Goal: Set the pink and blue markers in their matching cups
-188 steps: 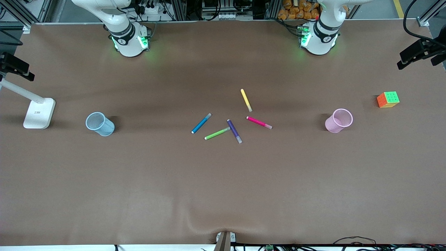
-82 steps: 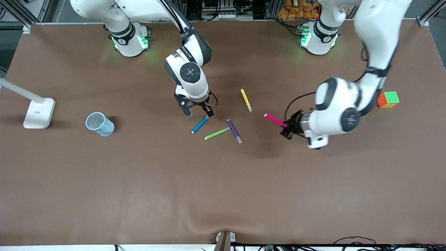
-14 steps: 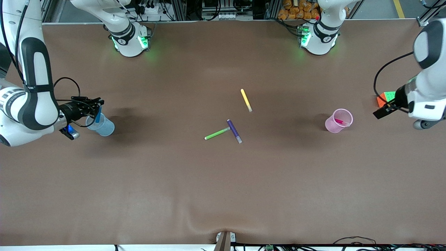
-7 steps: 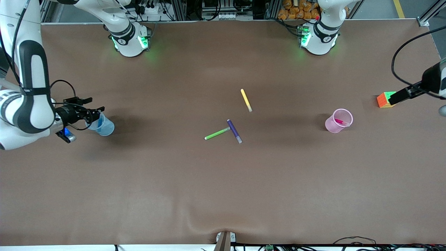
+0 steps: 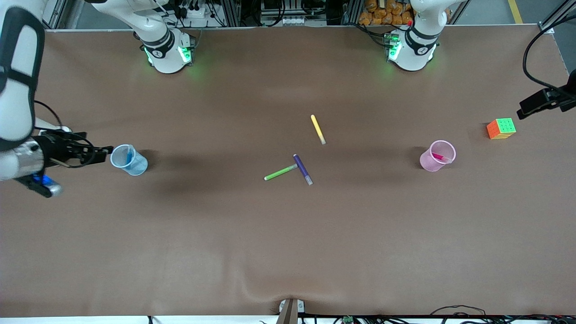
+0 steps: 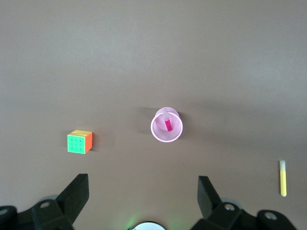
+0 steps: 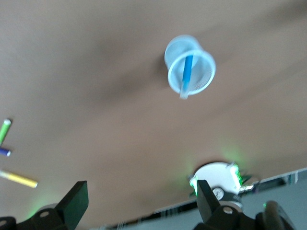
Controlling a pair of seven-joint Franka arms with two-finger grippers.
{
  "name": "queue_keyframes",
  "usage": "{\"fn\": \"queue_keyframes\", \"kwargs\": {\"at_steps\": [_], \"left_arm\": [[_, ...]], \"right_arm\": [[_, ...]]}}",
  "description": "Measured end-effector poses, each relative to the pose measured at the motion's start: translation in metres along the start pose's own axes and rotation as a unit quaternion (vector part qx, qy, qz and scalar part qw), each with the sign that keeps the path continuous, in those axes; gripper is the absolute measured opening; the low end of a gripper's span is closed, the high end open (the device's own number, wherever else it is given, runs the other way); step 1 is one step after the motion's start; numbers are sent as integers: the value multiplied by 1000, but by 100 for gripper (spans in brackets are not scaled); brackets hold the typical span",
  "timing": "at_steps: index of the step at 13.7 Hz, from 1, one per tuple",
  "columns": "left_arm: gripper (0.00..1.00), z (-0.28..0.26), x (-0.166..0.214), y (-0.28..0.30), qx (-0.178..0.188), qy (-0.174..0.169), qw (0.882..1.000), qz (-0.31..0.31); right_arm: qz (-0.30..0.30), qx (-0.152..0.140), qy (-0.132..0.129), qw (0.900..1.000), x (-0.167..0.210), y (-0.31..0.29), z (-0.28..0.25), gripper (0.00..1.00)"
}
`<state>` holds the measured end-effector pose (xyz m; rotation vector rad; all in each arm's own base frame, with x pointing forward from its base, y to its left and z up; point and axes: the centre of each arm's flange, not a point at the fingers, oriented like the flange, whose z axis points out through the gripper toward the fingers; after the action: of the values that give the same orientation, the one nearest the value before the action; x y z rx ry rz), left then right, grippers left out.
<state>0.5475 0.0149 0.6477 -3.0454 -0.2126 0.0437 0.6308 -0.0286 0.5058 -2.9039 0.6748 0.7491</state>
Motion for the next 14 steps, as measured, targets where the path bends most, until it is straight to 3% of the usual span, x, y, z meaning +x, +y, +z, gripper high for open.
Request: {"fn": "queue_keyframes", "kwargs": {"at_steps": [2,5,10,14], "left_arm": [[100,-4,-3,2,1,2,1000,14],[100,-15,-10,-1,-8,8,999,33],[100,-27,-39,27,-15,5,998,59],[100,-18,-60,49,-14,-3,997,82]], "right_arm": [[-5,-2,49,999,-19,-1,-38,100],[-25,14,98,995,-55,-4,-80,100],[-60,34,115,991,-62,20,-98,100],[-106,55,154,981,-96,41,-131,100]]}}
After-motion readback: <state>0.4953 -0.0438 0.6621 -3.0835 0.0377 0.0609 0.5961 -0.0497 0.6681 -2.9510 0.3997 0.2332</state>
